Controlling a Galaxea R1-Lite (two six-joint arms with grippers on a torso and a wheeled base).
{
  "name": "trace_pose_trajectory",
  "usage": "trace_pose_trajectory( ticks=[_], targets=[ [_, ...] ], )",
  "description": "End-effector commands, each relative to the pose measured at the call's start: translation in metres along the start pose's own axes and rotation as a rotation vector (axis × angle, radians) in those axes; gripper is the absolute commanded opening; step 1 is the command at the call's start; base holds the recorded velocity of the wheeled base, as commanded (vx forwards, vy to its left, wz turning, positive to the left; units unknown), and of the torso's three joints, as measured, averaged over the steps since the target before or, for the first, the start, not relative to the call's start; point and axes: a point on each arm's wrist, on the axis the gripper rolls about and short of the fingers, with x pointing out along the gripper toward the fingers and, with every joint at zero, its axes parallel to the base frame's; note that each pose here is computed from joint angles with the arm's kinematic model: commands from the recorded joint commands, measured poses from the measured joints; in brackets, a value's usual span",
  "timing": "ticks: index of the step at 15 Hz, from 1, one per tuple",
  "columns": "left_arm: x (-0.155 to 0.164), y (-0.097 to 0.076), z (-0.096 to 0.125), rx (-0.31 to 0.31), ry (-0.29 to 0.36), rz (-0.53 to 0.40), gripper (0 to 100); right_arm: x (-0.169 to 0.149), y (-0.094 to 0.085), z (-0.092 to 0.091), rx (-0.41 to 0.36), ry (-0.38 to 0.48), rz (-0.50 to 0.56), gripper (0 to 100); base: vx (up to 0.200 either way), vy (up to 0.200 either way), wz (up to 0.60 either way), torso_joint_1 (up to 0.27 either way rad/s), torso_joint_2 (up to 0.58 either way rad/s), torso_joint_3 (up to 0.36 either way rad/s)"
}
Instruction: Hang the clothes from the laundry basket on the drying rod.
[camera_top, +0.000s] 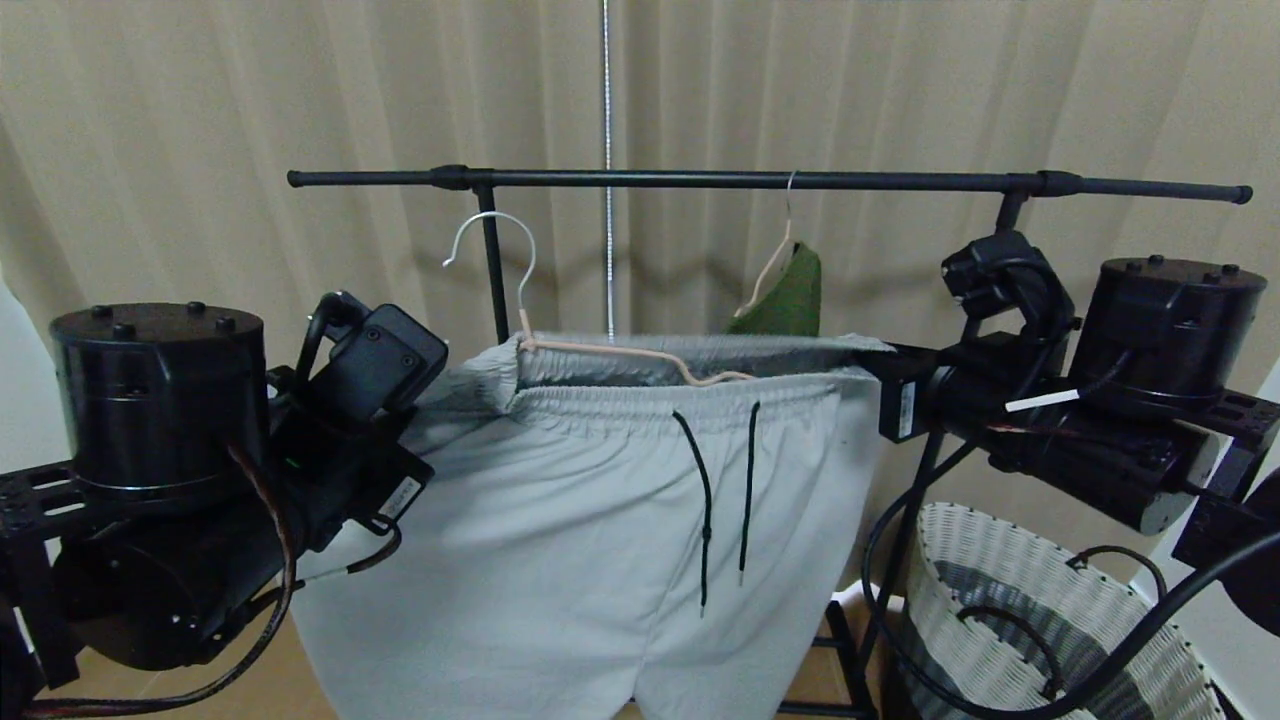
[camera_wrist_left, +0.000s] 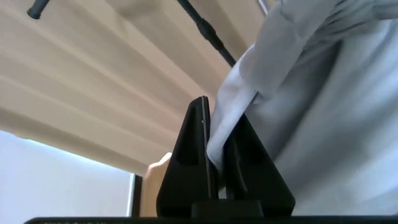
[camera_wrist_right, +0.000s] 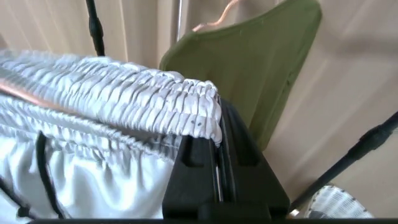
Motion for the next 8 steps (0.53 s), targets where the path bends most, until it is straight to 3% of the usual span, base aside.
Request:
trace_pose_trajectory(
  ticks=[1,2,4,8],
  targets=[
    [0.002,0.001,-0.002,0.003,0.011,0.007,0,-0.005,0.001,0.004,-0.003,-0.017,0.028,0,0.000,0.000,0.00,0.000,0.00,0.000],
    [0.003,0.001,-0.002,0.005,0.012,0.007,0,-0.005,0.001,0.005,-0.003,-0.019,0.037,0,0.000,0.000,0.00,0.000,0.00,0.000],
    [0.003,0.000,-0.002,0.008,0.015,0.003,0,-0.013,0.021,0.008,-0.012,-0.038,0.148,0,0.000,0.000,0.00,0.000,0.00,0.000],
    [0.002,0.000,0.000,0.003,0.005,0.004,0,-0.019,0.053,0.000,-0.030,-0.019,0.259,0,0.000,0.000,0.00,0.000,0.00,0.000]
  ],
)
